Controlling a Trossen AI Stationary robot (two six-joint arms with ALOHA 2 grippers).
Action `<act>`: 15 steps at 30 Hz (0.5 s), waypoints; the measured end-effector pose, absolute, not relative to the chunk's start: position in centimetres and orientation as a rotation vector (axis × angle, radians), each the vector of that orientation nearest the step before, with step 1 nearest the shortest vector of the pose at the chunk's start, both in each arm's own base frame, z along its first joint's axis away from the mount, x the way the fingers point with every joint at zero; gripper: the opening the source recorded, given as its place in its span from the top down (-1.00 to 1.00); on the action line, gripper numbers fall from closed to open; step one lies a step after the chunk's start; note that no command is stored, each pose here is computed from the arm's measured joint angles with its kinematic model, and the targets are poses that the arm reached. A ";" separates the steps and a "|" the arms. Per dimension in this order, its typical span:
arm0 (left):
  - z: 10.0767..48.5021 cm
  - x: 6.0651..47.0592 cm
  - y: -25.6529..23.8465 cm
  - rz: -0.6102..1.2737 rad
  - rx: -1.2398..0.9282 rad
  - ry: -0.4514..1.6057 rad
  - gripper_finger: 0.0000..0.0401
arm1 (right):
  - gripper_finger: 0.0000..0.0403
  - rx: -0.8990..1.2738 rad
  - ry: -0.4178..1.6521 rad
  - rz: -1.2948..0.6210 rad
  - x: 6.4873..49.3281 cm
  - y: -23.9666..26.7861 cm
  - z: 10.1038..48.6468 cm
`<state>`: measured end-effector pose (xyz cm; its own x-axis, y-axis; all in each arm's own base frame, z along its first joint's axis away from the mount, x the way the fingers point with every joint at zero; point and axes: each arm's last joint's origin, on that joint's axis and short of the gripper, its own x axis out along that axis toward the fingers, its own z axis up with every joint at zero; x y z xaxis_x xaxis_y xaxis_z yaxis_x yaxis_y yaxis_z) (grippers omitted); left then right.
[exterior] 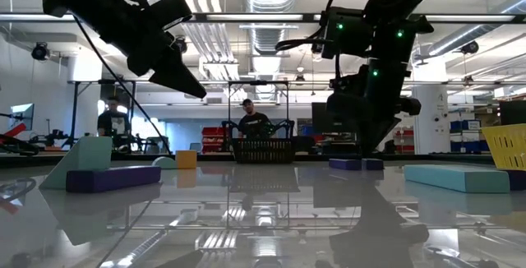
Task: Sort & place blocks by color
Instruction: Put the purple block into the yellow bin
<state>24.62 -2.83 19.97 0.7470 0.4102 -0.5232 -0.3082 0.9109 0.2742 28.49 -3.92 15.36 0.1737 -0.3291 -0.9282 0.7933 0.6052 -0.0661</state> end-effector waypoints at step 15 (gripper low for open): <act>20.0 24.6 -2.8 0.395 0.175 0.612 0.17 | 0.53 0.550 1.134 -0.840 28.5 -3.8 15.4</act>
